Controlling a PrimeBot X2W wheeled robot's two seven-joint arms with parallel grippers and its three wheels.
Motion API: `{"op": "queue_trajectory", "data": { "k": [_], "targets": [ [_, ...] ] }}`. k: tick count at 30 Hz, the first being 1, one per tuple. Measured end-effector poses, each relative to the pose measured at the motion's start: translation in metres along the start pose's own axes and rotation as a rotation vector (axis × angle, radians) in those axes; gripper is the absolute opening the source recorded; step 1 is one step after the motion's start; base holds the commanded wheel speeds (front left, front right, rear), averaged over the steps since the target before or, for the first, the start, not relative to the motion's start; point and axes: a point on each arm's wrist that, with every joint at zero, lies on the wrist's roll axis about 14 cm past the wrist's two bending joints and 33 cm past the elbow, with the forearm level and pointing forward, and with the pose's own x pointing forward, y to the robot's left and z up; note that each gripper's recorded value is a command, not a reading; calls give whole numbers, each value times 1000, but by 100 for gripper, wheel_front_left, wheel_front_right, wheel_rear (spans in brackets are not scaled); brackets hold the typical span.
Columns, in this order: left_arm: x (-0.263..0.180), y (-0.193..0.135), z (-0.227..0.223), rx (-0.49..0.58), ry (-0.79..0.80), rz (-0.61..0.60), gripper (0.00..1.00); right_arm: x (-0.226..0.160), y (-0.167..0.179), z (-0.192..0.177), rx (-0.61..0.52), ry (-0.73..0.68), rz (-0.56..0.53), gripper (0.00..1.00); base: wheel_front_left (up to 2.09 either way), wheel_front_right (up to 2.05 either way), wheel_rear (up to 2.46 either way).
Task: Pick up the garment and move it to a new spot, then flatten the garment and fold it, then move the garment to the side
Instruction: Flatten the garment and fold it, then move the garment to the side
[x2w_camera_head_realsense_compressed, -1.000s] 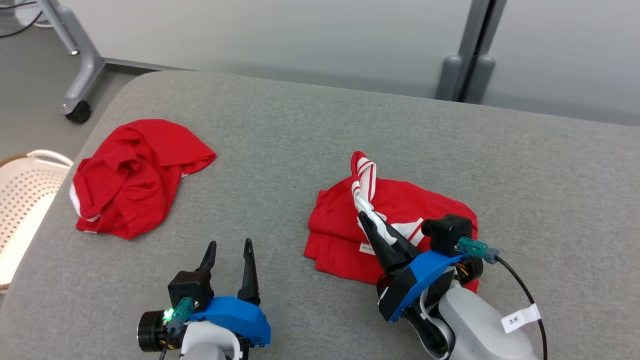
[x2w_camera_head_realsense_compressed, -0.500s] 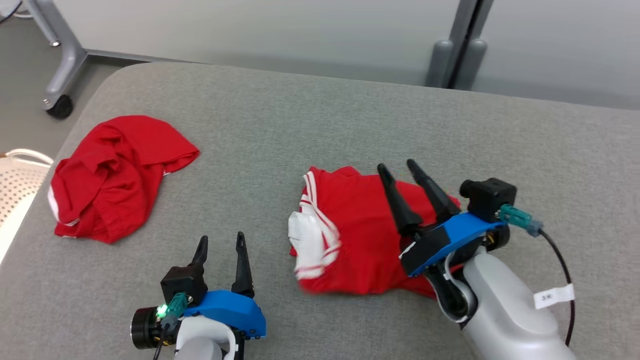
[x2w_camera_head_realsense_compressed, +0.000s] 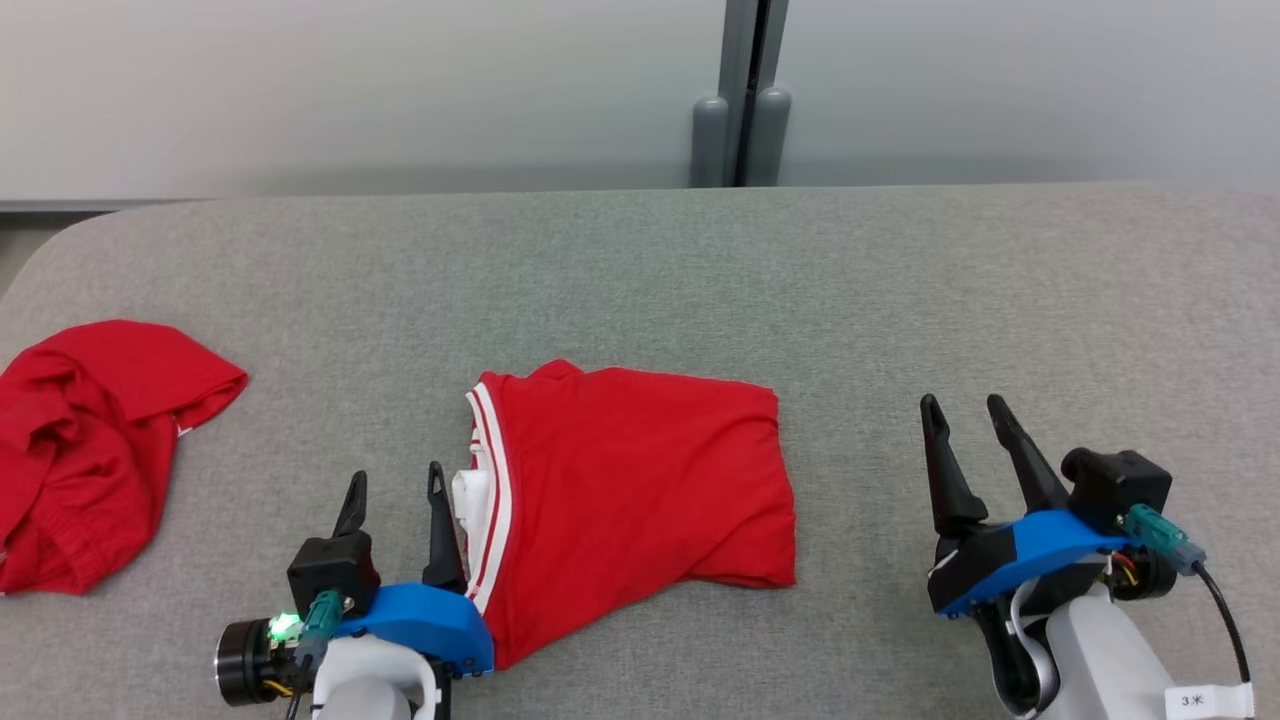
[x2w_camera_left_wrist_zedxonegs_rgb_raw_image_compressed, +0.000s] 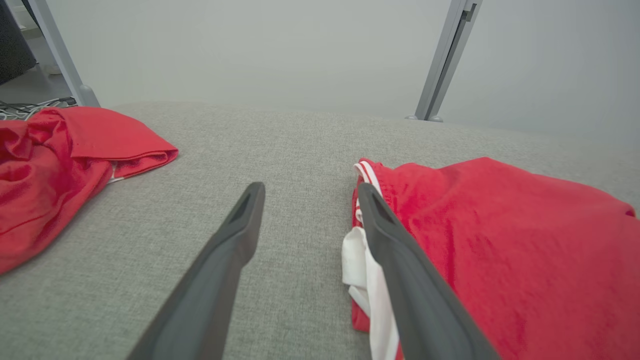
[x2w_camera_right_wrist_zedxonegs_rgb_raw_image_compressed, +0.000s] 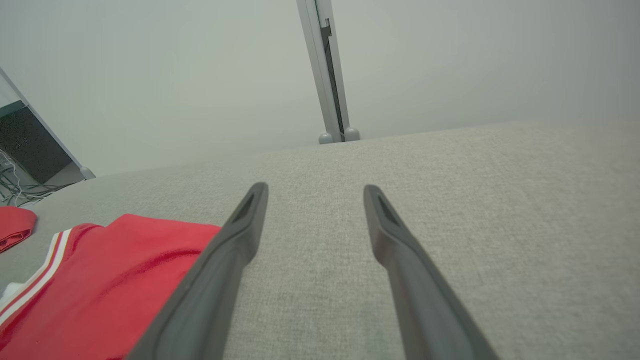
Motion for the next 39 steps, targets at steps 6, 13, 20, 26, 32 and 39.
{"op": "queue_trajectory", "data": {
  "k": [6,13,20,26,32,39],
  "targets": [
    [-8,-2,-4,28,6,-13,100,-27,-15,-7,-34,23,-44,100,0,0,0],
    [-31,3,-14,44,24,-11,100,-56,-8,-18,-49,56,-29,100,0,0,0],
    [-39,4,-17,42,29,-7,100,-62,-4,-19,-36,58,-22,100,0,0,0],
    [-40,6,-21,36,38,-7,100,-59,7,-35,-23,107,12,100,0,0,0],
    [-41,10,-23,27,46,5,100,-38,44,-51,-6,165,126,100,0,0,0],
    [-46,30,-26,18,57,66,100,-7,69,-67,38,231,182,100,0,0,0]
  ]
}}
